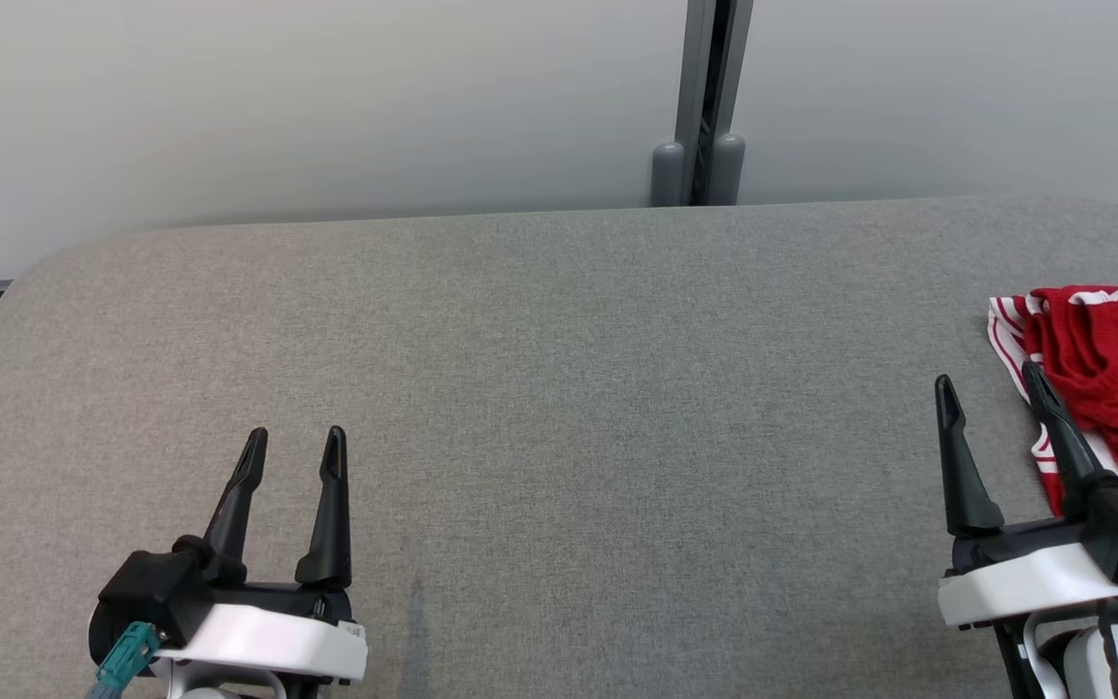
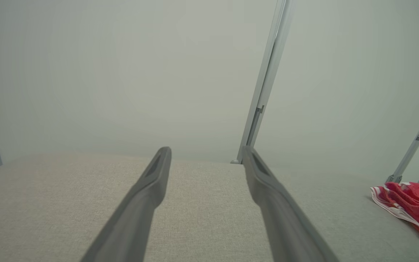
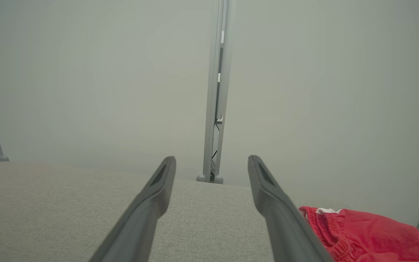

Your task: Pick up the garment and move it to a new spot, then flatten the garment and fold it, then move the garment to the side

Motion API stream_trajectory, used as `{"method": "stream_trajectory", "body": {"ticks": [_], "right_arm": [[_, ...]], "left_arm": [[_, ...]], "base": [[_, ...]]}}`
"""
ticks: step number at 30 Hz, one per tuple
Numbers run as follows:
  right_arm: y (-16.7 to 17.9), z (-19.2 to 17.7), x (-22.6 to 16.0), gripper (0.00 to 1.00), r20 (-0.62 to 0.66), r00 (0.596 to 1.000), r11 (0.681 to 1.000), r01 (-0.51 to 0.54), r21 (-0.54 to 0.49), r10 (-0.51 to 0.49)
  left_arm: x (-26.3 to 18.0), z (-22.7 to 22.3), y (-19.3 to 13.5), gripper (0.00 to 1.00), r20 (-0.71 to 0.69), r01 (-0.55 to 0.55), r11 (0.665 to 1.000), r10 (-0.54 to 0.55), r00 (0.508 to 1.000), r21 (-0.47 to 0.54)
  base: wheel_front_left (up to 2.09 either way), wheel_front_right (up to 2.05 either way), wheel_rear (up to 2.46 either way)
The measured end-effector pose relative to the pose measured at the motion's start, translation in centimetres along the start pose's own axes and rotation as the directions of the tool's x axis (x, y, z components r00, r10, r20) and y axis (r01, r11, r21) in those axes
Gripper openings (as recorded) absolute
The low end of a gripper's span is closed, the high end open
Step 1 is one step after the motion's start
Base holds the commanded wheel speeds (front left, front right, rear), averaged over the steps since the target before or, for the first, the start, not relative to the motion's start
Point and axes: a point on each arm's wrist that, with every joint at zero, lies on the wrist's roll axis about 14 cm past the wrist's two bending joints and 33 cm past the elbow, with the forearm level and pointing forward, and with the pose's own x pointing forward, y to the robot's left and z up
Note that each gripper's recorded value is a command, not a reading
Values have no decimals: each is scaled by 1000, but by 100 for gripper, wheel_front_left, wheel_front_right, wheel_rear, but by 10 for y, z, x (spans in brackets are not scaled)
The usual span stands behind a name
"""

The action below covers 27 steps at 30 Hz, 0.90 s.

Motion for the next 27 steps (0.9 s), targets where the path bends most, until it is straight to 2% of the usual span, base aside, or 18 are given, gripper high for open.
{"method": "stream_trajectory", "body": {"ticks": [27], "right_arm": [[10,0,9,100,6,1000,1000,-30,0,30]], "left_arm": [[-3,-8,5,100,-24,-19,999,18,1000,-44]], "base": [[0,0,0]]}}
